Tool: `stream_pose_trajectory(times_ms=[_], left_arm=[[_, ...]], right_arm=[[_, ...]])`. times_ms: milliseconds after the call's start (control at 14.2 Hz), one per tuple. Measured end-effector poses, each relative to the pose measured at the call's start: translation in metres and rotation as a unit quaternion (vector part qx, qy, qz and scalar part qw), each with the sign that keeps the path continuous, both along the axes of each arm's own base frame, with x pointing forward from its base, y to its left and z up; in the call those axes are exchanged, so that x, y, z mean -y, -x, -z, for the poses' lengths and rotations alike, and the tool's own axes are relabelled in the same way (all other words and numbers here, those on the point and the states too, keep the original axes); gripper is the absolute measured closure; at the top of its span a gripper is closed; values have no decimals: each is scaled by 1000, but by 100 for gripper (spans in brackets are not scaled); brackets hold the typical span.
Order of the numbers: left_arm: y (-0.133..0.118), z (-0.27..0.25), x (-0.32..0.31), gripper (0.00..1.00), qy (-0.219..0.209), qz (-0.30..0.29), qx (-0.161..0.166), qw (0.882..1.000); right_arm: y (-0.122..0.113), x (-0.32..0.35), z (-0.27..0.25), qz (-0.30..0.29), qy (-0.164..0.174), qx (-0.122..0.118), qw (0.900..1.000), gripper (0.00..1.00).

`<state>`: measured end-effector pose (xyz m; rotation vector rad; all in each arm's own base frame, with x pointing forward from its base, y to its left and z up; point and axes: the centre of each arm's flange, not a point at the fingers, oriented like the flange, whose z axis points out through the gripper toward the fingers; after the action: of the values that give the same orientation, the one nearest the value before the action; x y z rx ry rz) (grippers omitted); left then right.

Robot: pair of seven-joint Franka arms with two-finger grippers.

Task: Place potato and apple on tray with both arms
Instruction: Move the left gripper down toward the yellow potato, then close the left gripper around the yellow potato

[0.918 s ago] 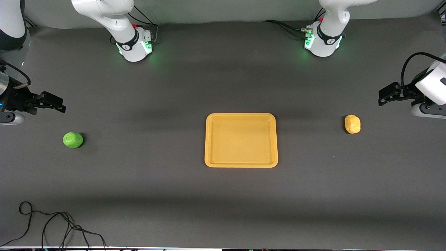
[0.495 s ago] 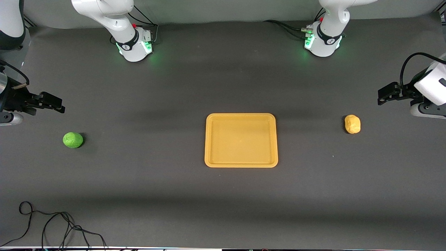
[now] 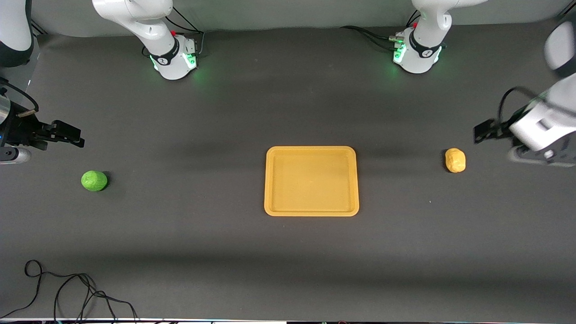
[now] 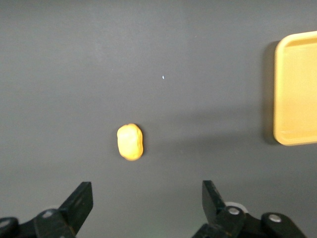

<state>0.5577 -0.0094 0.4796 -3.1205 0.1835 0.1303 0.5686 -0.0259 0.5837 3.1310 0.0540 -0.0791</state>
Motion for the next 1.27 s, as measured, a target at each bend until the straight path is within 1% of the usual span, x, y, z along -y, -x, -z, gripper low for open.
stream_pose_trajectory(times_ms=[141,283,353,424,636,848,918,989,1060,1272], left_arm=[[13,76,-16,0,2,-11,-4,1000],[28,134,-40,0,7,-14,-29,999],[34,155,-51,0,10,-16,-41,999],[36,172,-62,0,14,-17,-45,999],[37,226,-96,1,27,-4,-42,999],[39,275,-114,9,37,-5,-44,998],[40,283,-112,9,40,-3,-48,998],[40,286,-109,14,41,-1,-51,998],[40,288,-106,27,42,1,-53,998],[41,289,-106,59,43,1,-55,998]], right_arm=[[0,0,0,0,0,0,1000,0],[0,0,1,0,0,-1,1000,0],[0,-1,1,-1,0,-1,1000,0],[-1,-1,1,-1,0,-1,1000,0],[-1,-1,3,-1,0,-4,1000,0],[-2,-2,5,-1,0,-6,1000,0],[-2,-2,5,-1,0,-6,1000,0],[-2,-2,5,-1,0,-6,1000,0],[-2,-2,5,-1,0,-6,1000,0],[-2,-2,5,-2,0,-6,1000,0]])
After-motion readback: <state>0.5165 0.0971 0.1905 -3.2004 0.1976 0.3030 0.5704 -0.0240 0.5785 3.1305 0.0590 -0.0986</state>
